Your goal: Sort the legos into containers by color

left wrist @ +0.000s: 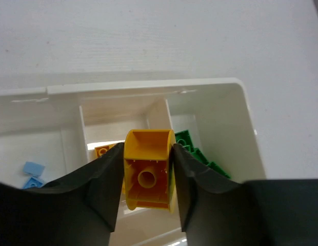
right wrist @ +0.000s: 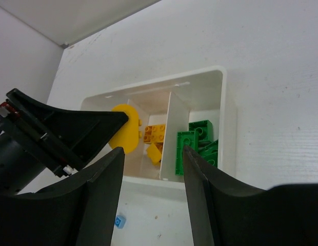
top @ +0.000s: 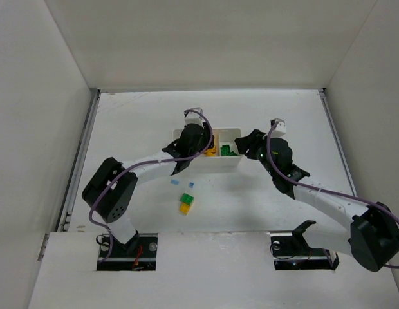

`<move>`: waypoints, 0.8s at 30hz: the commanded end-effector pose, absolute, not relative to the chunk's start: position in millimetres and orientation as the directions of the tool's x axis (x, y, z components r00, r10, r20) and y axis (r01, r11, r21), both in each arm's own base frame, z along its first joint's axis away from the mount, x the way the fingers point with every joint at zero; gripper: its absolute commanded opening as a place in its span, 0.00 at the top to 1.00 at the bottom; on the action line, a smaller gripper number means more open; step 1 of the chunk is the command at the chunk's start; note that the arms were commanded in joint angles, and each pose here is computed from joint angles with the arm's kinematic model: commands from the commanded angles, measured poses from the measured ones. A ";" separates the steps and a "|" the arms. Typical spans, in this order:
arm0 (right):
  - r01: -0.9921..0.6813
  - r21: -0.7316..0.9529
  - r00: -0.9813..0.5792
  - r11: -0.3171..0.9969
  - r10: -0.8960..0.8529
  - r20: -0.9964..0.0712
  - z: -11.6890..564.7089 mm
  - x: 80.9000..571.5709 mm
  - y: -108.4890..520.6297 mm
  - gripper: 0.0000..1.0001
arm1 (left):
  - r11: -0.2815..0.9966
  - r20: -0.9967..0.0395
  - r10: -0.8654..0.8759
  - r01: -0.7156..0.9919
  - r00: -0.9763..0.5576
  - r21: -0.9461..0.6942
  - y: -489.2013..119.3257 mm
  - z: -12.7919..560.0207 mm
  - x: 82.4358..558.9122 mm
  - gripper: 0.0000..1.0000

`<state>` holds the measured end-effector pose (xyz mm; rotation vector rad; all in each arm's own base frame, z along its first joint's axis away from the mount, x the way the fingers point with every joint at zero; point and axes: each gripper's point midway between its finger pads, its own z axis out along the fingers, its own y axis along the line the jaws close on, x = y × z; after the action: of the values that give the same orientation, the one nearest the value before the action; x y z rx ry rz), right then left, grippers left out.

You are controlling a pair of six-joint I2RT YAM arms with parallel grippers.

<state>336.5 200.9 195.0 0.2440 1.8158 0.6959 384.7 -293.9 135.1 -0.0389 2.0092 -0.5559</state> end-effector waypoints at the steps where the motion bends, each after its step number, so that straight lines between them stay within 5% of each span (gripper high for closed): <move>1: -0.217 0.577 -0.301 0.787 0.508 -0.807 219.0 337.8 202.5 0.45 | 0.916 -0.861 -0.243 0.188 -0.447 -0.356 -287.5 148.2 394.7 0.59; 6: -0.216 0.577 -0.303 0.788 0.507 -0.807 218.9 337.0 201.9 0.45 | 0.904 -0.875 -0.271 0.205 -0.401 -0.375 -285.4 177.5 387.9 0.35; 11: -0.218 0.578 -0.295 0.787 0.511 -0.807 221.9 337.2 201.8 0.46 | 0.875 -0.883 -0.331 0.241 -0.332 -0.419 -275.6 223.1 369.4 0.23; 18: -0.273 0.563 -0.324 0.780 0.477 -0.817 225.0 329.1 224.3 0.63 | 0.844 -0.874 -0.418 0.249 -0.248 -0.475 -235.0 260.9 326.7 0.26; 24: -0.341 0.533 -0.362 0.774 0.415 -0.834 225.2 315.5 256.6 0.76 | 0.835 -0.847 -0.487 0.171 -0.213 -0.523 -181.8 254.8 296.2 0.41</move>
<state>316.0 238.9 198.8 0.1143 1.8336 0.7537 302.7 -207.5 266.0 -0.1695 1.6775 -0.6580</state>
